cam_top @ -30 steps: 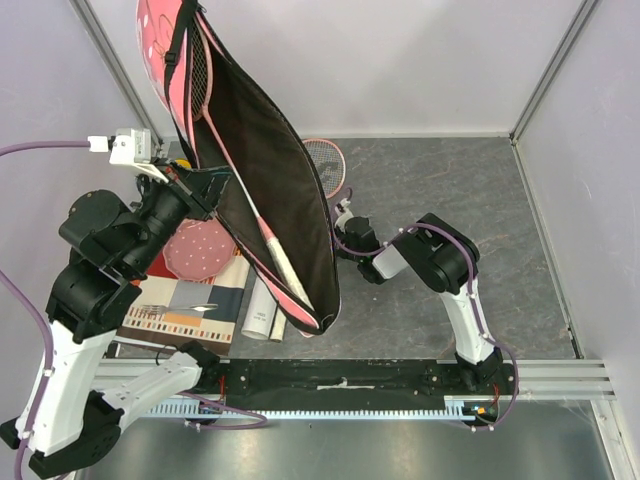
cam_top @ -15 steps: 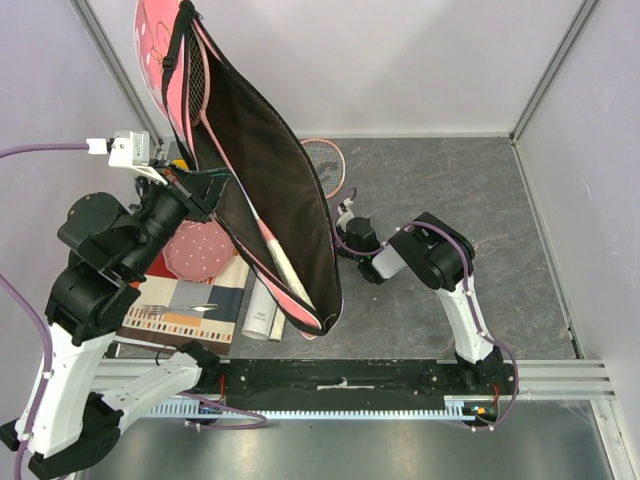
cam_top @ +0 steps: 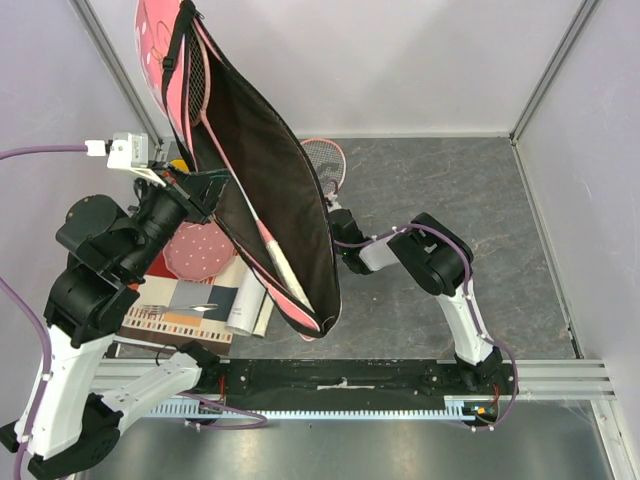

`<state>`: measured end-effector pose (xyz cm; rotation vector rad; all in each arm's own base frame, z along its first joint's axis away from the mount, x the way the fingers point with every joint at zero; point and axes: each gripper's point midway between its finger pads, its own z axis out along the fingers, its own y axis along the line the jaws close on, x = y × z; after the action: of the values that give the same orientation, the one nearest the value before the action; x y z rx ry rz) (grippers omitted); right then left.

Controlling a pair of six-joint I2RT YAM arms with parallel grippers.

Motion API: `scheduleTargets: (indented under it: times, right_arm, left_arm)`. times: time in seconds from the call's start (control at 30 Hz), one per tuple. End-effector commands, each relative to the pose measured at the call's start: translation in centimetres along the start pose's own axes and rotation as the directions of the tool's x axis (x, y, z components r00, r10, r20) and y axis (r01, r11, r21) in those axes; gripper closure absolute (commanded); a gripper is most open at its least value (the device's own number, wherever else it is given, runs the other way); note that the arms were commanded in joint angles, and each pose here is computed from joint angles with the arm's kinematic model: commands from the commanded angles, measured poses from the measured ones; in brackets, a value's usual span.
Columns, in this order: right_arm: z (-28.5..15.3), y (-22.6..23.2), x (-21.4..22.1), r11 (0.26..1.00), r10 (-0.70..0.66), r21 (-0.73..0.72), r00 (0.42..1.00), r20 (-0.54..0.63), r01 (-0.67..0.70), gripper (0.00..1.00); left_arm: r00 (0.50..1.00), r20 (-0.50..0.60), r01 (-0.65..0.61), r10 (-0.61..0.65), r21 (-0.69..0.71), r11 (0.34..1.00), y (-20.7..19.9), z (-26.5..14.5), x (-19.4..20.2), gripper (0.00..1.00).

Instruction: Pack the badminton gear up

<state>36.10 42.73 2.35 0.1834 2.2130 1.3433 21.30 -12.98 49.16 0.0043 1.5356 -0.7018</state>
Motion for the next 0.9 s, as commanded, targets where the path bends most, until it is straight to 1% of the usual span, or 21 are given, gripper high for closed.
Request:
scheduleTargets:
  times: [0.0,0.03,0.1,0.13,0.2,0.23,0.27,0.33,0.4,0.43,0.5,0.53,0.6,0.63,0.67,0.7,0.73,0.77,0.8,0.83,0.87]
  right_arm:
    - [0.2,-3.4,1.3,0.978,-0.039,0.203,0.999,-0.036,0.045,0.75]
    - [-0.2,-4.3,1.8,0.967,-0.028,0.252,0.998,-0.05,0.04,0.75]
    - [-0.4,-4.4,1.5,0.959,-0.024,0.282,0.999,-0.027,0.031,0.81]
    - [-0.6,-5.1,1.8,0.947,-0.016,0.319,0.999,-0.036,0.027,0.83]
    - [-0.3,-4.8,1.7,0.938,-0.029,0.343,0.999,-0.04,0.041,0.88]
    - [-0.7,-5.6,1.7,0.919,-0.042,0.391,0.998,-0.046,0.057,0.91]
    - [-0.4,-5.1,1.4,0.916,-0.053,0.395,0.998,-0.044,0.066,0.99]
    - [-0.7,-5.9,1.6,0.89,-0.06,0.449,0.997,-0.056,0.079,1.0]
    - [-0.9,-5.9,1.3,0.88,-0.072,0.466,0.996,-0.056,0.09,1.0]
    - [-1.2,-5.3,0.8,0.884,-0.082,0.458,0.995,-0.049,0.096,1.0]
    - [-2.4,-5.4,0.7,0.875,-0.115,0.465,0.991,-0.065,0.132,1.0]
    - [-3.3,-4.3,-0.4,0.881,-0.129,0.452,0.99,-0.051,0.138,1.0]
    - [-5.3,-5.2,-0.1,0.87,-0.167,0.453,0.981,-0.102,0.195,1.0]
    - [-6.6,-4.9,-1.9,0.869,-0.18,0.454,0.98,-0.083,0.198,1.0]
    - [-8.2,-6.2,-1.0,0.865,-0.165,0.457,0.978,-0.128,0.205,1.0]
    - [-9.3,-6.7,-1.3,0.861,-0.196,0.447,0.969,-0.15,0.244,1.0]
    - [-10.9,-6.5,-3.5,0.863,-0.207,0.448,0.972,-0.108,0.234,1.0]
    - [-12.9,-8.5,-2.9,0.843,-0.199,0.484,0.972,-0.124,0.235,1.0]
    - [-14.3,-9.4,-3.4,0.828,-0.226,0.495,0.965,-0.132,0.262,1.0]
    - [-16.3,-9.8,-5.3,0.822,-0.224,0.518,0.971,-0.087,0.236,1.0]
    - [-18.0,-11.4,-4.9,0.804,-0.212,0.547,0.972,-0.103,0.234,1.0]
  left_arm:
    - [0.991,0.134,-0.005,-0.004,0.069,0.998,-1.7,-0.9,-3.7,0.98]
    - [0.991,0.135,-0.005,-0.004,0.069,0.998,-1.7,-1.0,-3.8,0.98]
    - [0.99,0.137,-0.004,-0.006,0.072,0.997,-1.7,-1.1,-3.8,0.98]
    - [0.99,0.139,-0.004,-0.007,0.076,0.997,-1.8,-1.2,-3.9,0.98]
    - [0.99,0.139,-0.001,-0.01,0.075,0.997,-1.7,-1.2,-3.9,0.98]
    - [0.99,0.137,-0.001,-0.01,0.079,0.997,-1.8,-1.3,-3.8,0.98]
    - [0.99,0.14,0.0,-0.012,0.082,0.997,-1.9,-1.2,-3.8,0.98]
    - [0.99,0.139,0.003,-0.015,0.087,0.996,-2.0,-1.2,-3.8,0.98]
    - [0.99,0.139,0.006,-0.018,0.091,0.996,-2.0,-1.2,-3.8,0.98]
    - [0.99,0.137,0.005,-0.018,0.092,0.996,-2.0,-1.2,-3.7,0.98]
    - [0.992,0.128,0.005,-0.016,0.09,0.996,-1.9,-0.9,-3.3,0.98]
    - [0.992,0.124,0.006,-0.017,0.088,0.996,-1.8,-0.9,-3.1,0.98]
    - [0.994,0.108,0.006,-0.016,0.096,0.995,-1.9,-0.5,-2.5,0.98]
    - [0.995,0.098,0.005,-0.014,0.098,0.995,-1.9,-0.2,-2.1,0.98]
    - [0.996,0.085,0.003,-0.012,0.102,0.995,-1.9,0.1,-1.7,0.98]
    - [0.997,0.07,0.002,-0.01,0.104,0.995,-1.8,0.5,-1.1,0.98]
    - [0.998,0.063,-0.001,-0.006,0.11,0.994,-1.9,0.8,-0.7,0.98]
    - [0.999,0.049,-0.004,-0.002,0.117,0.993,-1.9,1.3,-0.2,0.98]
    - [1.0,0.028,-0.005,0.001,0.118,0.993,-1.8,1.8,0.6,0.98]
    - [1.0,0.024,-0.006,0.003,0.124,0.992,-1.9,2.2,0.9,0.98]
    - [1.0,0.006,-0.007,0.006,0.138,0.99,-2.1,2.6,1.5,0.98]
